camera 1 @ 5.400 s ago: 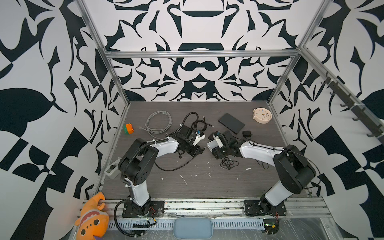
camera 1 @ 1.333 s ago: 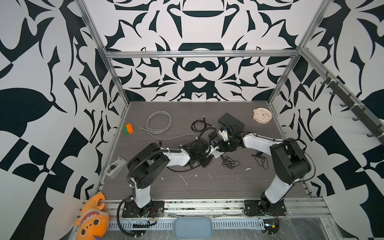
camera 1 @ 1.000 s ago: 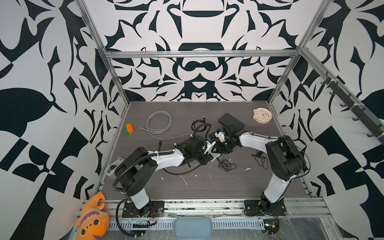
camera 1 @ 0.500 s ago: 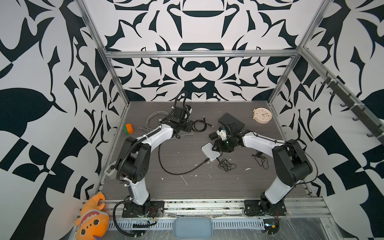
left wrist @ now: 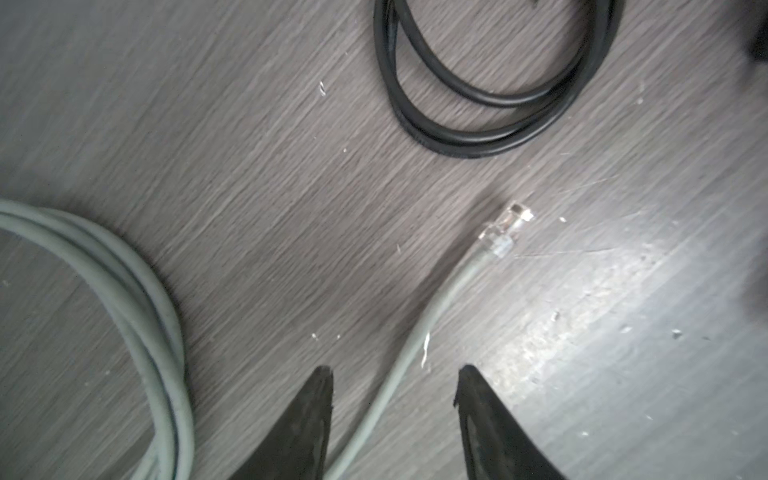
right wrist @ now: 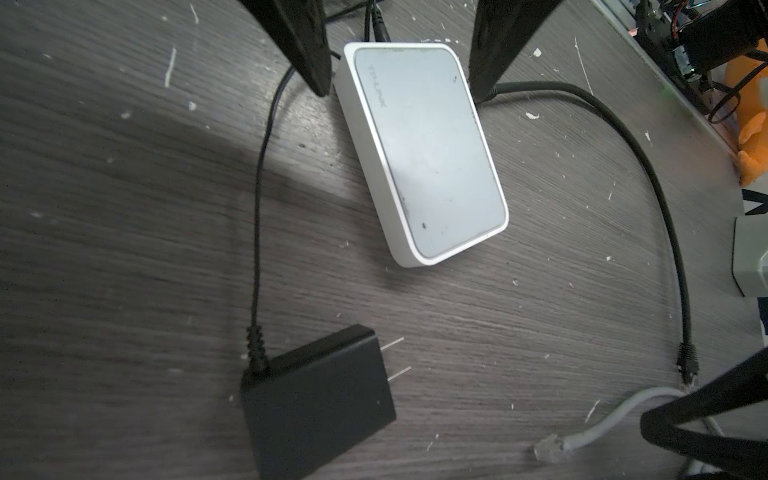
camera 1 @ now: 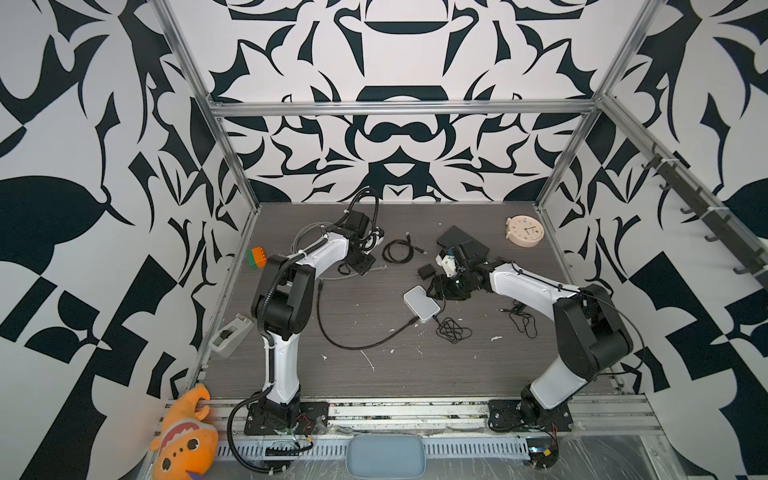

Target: Insert the plug into the switch port

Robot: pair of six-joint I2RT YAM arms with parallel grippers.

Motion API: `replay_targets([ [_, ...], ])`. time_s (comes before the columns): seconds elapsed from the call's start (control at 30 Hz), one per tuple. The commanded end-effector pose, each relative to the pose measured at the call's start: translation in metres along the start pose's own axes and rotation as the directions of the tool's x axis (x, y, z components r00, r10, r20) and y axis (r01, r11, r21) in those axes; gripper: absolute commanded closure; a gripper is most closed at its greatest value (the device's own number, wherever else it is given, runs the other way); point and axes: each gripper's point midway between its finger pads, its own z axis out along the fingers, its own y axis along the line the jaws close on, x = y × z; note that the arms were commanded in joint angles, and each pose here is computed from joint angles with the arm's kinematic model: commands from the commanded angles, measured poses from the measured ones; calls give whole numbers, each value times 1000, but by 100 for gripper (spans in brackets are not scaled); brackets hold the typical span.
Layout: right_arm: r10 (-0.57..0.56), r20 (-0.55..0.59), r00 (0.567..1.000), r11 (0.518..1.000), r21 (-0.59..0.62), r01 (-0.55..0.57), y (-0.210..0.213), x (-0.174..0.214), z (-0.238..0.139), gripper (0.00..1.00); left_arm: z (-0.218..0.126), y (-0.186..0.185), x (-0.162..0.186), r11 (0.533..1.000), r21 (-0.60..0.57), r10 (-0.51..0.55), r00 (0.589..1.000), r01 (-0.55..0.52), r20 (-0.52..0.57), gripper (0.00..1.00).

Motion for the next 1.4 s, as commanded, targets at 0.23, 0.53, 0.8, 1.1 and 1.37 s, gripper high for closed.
replay_targets([
  [0.23,-21,44,999,1000,-3,21,5,-11,-10,43,26,-14,1,991,105,88,995,-83,-41,60],
  [0.53,-46,60,997,999,6,46,12,-27,-15,43,36,-32,-2,976,178,127,992,-123,-11,86],
  [0.8,-62,89,994,998,15,61,11,-37,-20,43,15,-40,-26,967,181,157,980,-177,119,93],
  [1.1,-30,203,979,998,-48,40,25,-72,-34,43,-28,-54,-46,942,186,228,937,-281,263,95],
  [1.37,18,285,958,999,-35,-8,24,-93,-44,46,-35,-54,-47,940,142,262,924,-310,277,97],
])
